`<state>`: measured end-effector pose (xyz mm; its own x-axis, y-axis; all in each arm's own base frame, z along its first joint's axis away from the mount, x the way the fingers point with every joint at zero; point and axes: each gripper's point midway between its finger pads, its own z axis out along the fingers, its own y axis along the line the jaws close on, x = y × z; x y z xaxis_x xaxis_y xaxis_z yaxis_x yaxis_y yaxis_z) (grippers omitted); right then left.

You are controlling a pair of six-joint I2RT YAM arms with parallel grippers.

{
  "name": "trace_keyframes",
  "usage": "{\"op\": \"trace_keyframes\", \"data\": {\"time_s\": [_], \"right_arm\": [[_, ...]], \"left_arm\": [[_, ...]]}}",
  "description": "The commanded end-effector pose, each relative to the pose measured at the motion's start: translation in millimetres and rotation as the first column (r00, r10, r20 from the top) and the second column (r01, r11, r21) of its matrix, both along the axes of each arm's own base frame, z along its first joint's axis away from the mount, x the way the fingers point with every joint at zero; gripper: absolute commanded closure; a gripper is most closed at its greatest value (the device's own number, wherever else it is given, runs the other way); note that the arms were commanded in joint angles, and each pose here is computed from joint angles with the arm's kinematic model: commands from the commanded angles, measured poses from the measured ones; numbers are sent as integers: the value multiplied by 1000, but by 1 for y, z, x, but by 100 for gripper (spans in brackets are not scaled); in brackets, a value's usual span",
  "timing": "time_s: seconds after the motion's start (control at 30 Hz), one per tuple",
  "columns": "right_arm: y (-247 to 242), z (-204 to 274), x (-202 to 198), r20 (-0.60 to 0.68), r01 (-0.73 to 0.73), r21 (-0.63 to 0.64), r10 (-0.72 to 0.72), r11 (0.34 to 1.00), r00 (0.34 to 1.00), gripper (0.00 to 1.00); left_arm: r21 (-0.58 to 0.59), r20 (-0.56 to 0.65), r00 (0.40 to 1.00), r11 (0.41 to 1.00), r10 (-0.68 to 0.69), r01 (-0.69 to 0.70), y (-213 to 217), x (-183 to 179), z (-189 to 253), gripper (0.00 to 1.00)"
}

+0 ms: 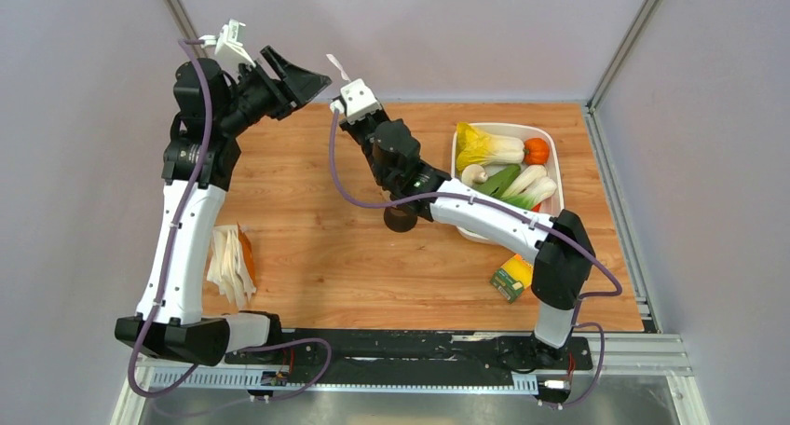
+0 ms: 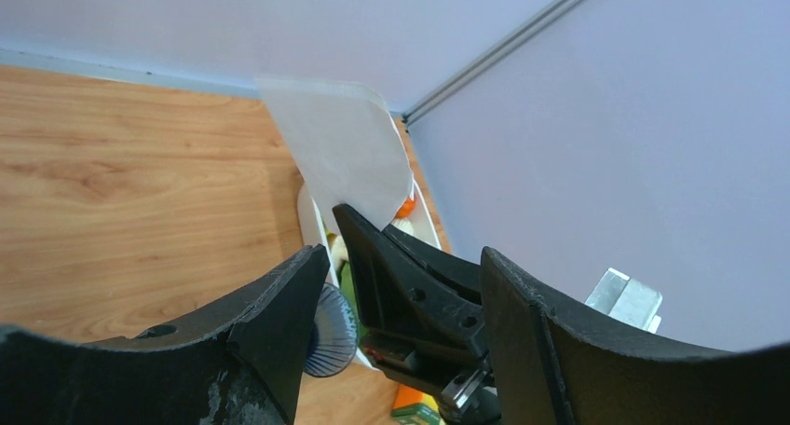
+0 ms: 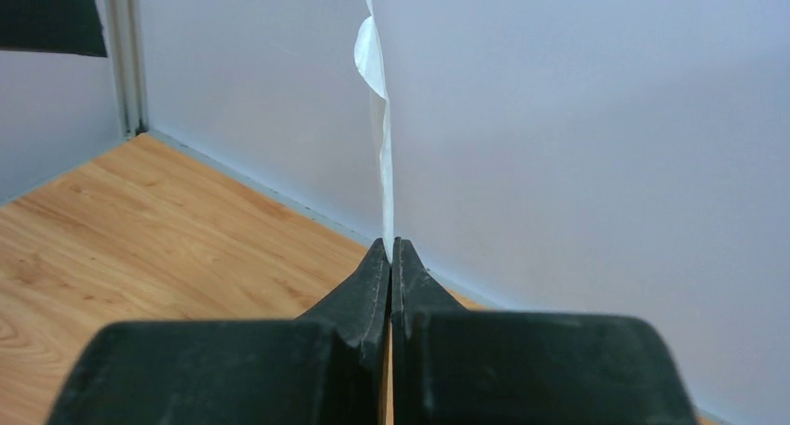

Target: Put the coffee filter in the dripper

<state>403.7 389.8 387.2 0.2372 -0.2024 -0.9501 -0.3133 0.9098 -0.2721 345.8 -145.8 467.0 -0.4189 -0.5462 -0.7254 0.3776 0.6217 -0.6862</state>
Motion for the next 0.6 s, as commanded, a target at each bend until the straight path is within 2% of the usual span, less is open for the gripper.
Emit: {"op": "trace_keyframes", "data": {"time_s": [0.0,0.2,0.57], "right_arm": [[-11,23,-6,126,81,-16,-78,997,989,100],[2,14,-14,177,83,-121,-61,989,982,100],[14,13,-28,248,70,-211,-16,975,969,100]], "left_arm": [[-43,57,998,999,12,-9,-5,0,20,29],[-68,46,999,998,13,-10,-9,3,16,28],[-99,-33,999,995,5,-8,-15,16,-3,28]]}}
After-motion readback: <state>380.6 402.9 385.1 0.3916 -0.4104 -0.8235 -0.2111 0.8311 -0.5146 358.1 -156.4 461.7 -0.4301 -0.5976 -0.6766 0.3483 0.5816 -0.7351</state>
